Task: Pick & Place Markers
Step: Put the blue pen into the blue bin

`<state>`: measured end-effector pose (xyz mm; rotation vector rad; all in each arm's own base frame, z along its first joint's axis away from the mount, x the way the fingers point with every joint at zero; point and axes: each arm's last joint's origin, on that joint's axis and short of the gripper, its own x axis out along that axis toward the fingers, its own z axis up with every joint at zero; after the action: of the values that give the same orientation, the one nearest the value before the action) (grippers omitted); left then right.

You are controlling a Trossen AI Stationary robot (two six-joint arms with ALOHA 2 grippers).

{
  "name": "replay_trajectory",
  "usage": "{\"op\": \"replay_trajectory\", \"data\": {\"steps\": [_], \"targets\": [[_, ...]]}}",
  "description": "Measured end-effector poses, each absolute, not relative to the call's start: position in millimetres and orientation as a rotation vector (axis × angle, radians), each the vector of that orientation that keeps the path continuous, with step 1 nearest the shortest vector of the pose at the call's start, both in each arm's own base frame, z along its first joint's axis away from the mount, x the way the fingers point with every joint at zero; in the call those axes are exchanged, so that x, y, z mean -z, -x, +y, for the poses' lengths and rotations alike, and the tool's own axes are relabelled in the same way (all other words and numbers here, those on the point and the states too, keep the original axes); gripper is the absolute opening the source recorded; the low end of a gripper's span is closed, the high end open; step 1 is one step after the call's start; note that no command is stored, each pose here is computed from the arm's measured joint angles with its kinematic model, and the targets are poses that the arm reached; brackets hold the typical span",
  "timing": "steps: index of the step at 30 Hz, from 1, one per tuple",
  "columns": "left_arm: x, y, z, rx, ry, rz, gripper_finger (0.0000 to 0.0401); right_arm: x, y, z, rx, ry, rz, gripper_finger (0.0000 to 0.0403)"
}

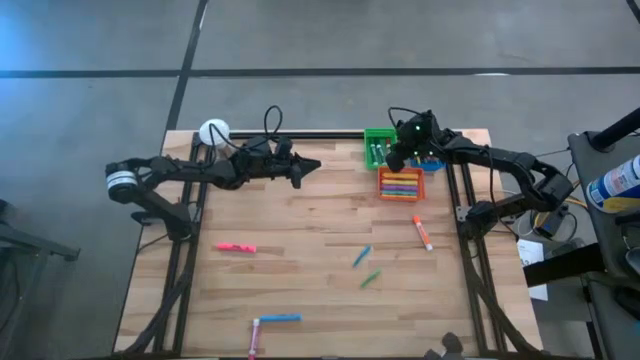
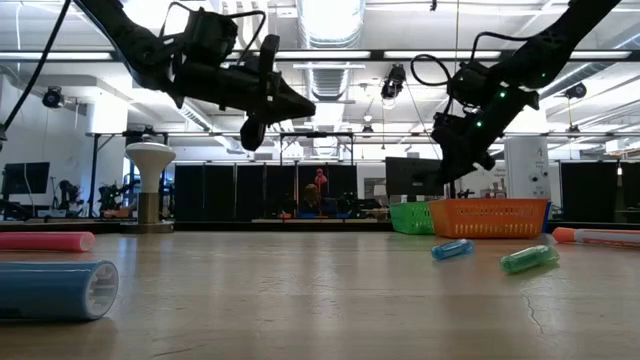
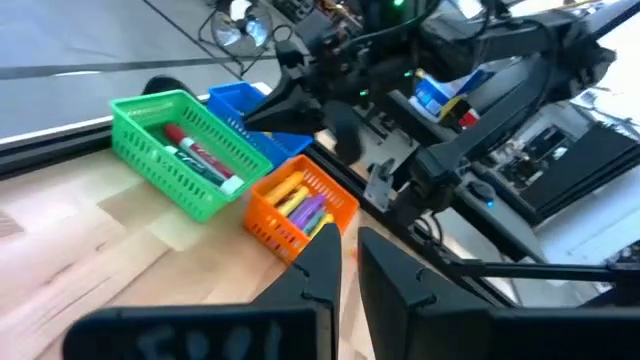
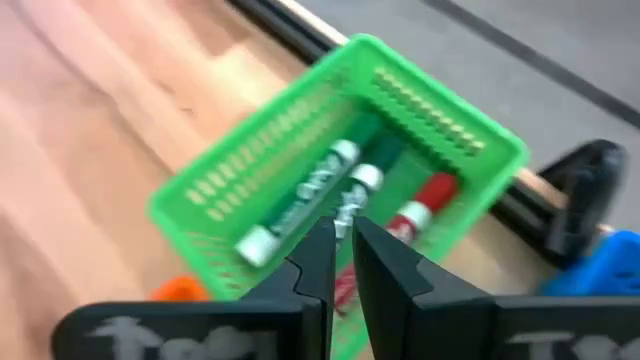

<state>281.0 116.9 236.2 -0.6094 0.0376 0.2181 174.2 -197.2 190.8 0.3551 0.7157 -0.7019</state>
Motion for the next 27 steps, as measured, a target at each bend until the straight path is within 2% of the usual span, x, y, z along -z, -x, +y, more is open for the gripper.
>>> {"op": "replay_trajectory", "data": {"steps": [5,11,16,27], "targets": [[-231.8,-278.9,113.2,-0.196,0.492,0.031,0.0022,-195.3,-183.9,-185.6,0.63,-0.345,0.714,0.0027],[-215.8,-259.9,104.8,-0.164,0.358,-0.102,0.0004,-202.9,-203.8,-148.1,0.485,-0.308,0.747,0.0041],[-198.1,-242.2,100.9,-0.201,0.256,-0.124,0.0004,-201.4,-217.8,-108.2,0.361,-0.344,0.824,0.0081],[-175.9,-225.4,98.5,-0.247,0.249,-0.061,0.0004,-203.9,-238.2,-26.5,0.16,-0.382,0.942,0.0171]]}}
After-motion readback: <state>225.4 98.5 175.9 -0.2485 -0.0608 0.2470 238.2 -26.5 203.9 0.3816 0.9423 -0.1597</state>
